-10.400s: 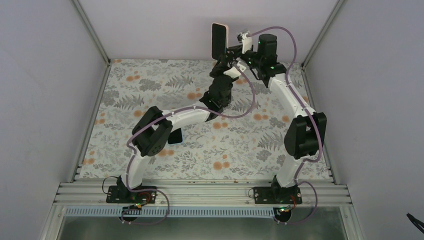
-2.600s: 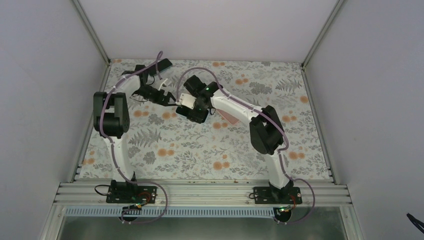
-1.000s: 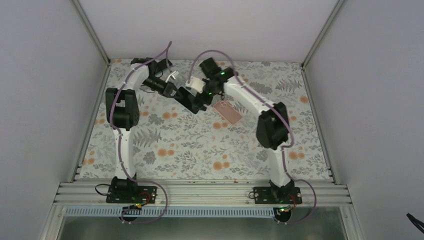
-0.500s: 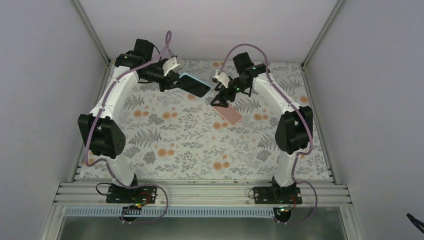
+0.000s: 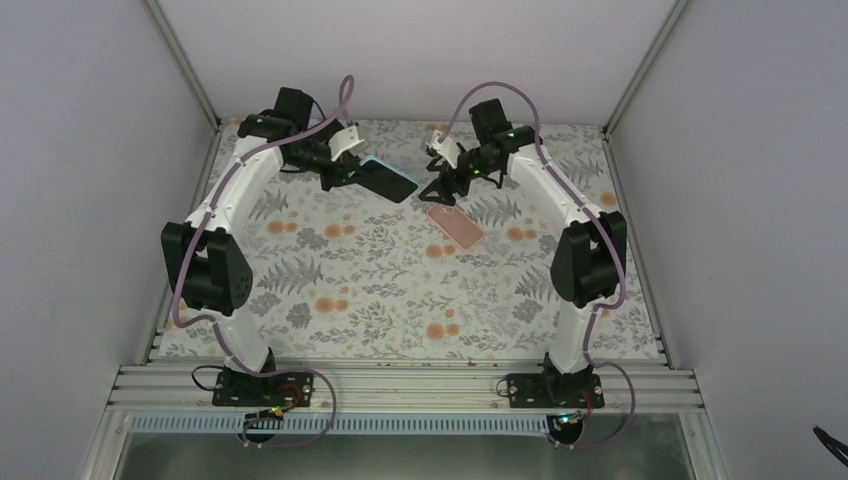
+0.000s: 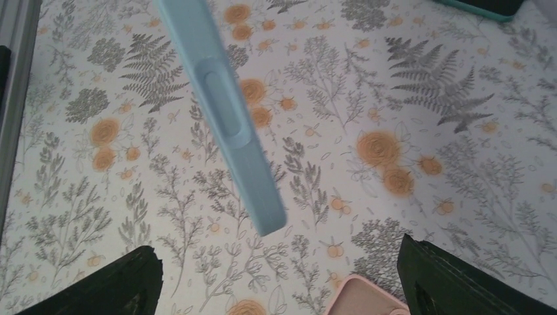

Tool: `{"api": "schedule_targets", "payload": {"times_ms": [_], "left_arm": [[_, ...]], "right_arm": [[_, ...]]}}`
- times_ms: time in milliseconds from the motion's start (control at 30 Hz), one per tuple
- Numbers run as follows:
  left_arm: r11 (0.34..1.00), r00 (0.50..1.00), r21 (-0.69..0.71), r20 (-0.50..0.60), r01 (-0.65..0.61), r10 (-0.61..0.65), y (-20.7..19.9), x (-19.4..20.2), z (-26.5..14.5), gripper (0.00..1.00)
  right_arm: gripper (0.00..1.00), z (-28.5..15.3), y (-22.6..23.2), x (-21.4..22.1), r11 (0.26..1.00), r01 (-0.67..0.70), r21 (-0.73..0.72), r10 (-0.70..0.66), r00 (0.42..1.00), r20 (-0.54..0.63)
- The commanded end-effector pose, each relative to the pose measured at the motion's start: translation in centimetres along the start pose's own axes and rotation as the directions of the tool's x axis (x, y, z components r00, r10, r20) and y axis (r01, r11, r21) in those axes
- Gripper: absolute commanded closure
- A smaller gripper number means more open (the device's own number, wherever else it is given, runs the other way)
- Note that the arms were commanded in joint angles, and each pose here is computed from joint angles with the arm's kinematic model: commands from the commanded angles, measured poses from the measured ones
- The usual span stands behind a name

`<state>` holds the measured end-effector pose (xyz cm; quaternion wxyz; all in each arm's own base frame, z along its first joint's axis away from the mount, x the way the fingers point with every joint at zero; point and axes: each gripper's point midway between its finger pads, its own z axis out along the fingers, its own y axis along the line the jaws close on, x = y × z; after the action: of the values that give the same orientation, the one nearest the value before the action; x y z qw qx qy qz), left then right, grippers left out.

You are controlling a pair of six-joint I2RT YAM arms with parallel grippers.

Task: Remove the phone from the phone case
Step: Pick up the phone at the center of the board, then remove the phone case from the phone.

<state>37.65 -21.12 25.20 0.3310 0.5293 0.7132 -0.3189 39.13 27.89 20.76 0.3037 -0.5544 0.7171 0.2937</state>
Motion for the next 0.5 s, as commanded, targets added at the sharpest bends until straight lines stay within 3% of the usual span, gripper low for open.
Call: {"api": "schedule_targets", "payload": {"times_ms": [0,100,467], "left_arm": [[0.997,0.996,-0.002,0.05,-0.072,0.072,-0.5,-1.6,-0.8,0.98],[0.998,0.997,0.004,0.046,-0.07,0.069,-0.7,-1.5,-0.8,0.98],[0.997,0.996,0.01,0.053,-0.07,0.069,-1.3,-1.9,-0.9,0.98]], "right_arm": [[0.09,-0.2,-2.2,-1.1,0.999,0.011,0.042,-0.012,0.999,0.041],[0.13,0.1,-3.2,-1.0,0.998,0.005,0.07,-0.007,1.0,0.03],[0.14,0.8,-5.8,-0.8,0.991,-0.017,0.134,0.015,1.0,0.021]]}}
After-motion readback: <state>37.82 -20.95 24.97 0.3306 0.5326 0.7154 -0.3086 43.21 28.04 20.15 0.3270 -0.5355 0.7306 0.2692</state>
